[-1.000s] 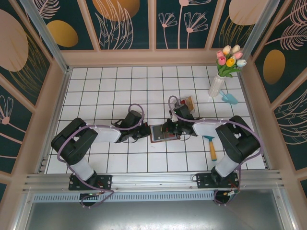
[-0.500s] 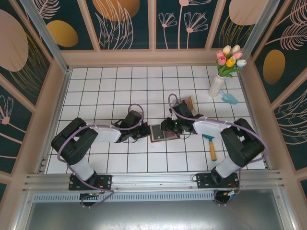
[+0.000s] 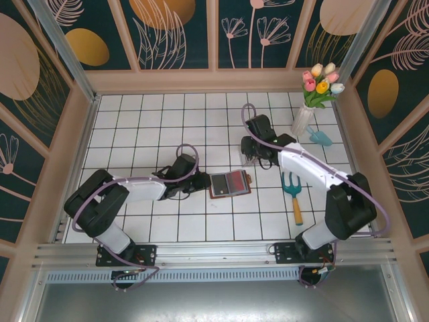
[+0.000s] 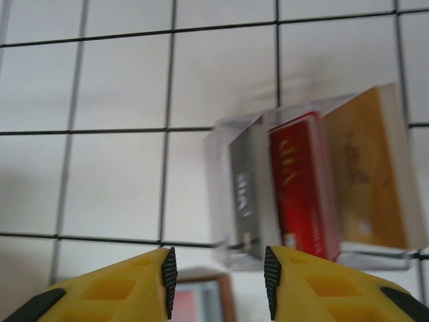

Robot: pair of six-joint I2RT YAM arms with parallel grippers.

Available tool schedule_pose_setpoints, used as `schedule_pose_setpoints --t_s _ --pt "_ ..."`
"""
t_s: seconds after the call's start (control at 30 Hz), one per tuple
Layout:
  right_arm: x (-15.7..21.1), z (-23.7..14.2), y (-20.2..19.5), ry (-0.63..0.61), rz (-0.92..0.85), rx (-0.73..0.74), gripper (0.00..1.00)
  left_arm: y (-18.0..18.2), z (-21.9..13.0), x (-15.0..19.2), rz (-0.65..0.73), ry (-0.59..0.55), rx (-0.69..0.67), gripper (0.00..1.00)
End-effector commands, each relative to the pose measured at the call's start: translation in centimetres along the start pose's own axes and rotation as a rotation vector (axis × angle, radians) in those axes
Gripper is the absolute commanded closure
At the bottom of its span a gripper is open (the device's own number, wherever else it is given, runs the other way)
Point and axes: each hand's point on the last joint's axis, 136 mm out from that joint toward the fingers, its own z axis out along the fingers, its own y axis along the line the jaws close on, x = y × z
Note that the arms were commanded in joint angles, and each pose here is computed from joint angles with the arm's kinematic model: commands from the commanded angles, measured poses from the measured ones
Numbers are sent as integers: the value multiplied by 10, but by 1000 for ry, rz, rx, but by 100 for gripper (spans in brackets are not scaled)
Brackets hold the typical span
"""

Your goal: Put the credit cards into the card holder

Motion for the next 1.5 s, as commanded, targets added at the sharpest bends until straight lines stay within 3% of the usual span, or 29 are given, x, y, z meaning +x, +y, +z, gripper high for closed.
schedule_pose_setpoints --t_s 0.0,0.4,0.63,0.77,0.9,1.1,1.17,1.47 --pt "3 12 -23 52 -127 156 59 -7 -13 -14 14 -59 -18 63" --pt "3 56 -22 128 -228 247 64 -46 -37 -38 28 -137 83 56" --pt "-24 36 -32 38 -214 309 63 -67 -40 -46 31 -146 155 53" --pt "-46 19 -55 -13 -149 320 61 -87 -35 -50 45 -126 221 52" --pt "-44 22 -82 29 -102 338 60 -106 -24 -54 59 -97 259 50" --pt "-32 36 -83 96 -87 272 56 -126 -3 -48 84 -38 276 46" --pt "-28 40 -84 112 -96 278 55 -141 -3 -54 96 -45 302 44" --pt "-14 54 -98 154 -121 362 54 -144 13 -52 93 -17 299 42"
